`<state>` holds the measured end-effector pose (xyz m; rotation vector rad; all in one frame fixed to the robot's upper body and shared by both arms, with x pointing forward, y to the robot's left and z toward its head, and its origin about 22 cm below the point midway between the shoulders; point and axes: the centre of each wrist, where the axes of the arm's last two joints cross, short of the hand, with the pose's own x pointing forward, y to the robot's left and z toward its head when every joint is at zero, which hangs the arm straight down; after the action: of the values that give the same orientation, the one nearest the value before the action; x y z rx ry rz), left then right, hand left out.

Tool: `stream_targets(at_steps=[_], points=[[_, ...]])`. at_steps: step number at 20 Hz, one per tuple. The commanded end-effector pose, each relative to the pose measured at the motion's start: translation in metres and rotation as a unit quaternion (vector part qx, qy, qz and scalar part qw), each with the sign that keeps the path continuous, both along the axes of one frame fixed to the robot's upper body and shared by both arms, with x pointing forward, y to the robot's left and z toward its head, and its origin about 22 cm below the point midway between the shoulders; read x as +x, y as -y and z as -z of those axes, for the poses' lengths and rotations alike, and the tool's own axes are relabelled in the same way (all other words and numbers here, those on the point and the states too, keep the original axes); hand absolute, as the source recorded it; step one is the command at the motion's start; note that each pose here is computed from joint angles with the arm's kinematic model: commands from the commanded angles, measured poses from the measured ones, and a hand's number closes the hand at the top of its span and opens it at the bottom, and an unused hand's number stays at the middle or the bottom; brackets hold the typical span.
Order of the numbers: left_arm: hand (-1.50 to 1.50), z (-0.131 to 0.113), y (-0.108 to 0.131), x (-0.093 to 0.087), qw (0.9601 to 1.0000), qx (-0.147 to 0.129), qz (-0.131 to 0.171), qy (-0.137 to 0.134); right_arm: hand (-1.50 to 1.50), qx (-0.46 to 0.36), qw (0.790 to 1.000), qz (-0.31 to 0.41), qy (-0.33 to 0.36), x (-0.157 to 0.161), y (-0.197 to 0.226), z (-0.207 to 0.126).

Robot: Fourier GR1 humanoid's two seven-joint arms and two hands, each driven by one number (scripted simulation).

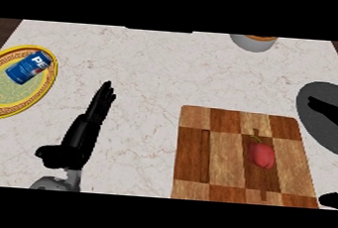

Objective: Pick the bell pepper from the cutting board and place it in the pan

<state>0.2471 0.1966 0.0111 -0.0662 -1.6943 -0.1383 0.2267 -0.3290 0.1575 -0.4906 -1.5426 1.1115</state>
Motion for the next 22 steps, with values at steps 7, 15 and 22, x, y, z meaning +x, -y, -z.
stream_targets(at_steps=[7, 15, 22], points=[[0.0, 0.007, -0.007, 0.012, 1.0, 0.004, -0.007, -0.003, -1.5, -0.213, 0.972, -0.037, -0.092, 0.012, -0.068, 0.036], [0.0, 0.005, -0.006, -0.009, 0.9999, -0.001, -0.012, 0.0, -1.5, -0.258, 0.957, -0.006, -0.129, 0.025, -0.085, 0.068], [0.0, -0.008, -0.006, -0.008, 1.0, 0.0, -0.003, 0.004, -1.5, -0.255, 0.958, -0.005, -0.131, 0.036, -0.087, 0.075]])
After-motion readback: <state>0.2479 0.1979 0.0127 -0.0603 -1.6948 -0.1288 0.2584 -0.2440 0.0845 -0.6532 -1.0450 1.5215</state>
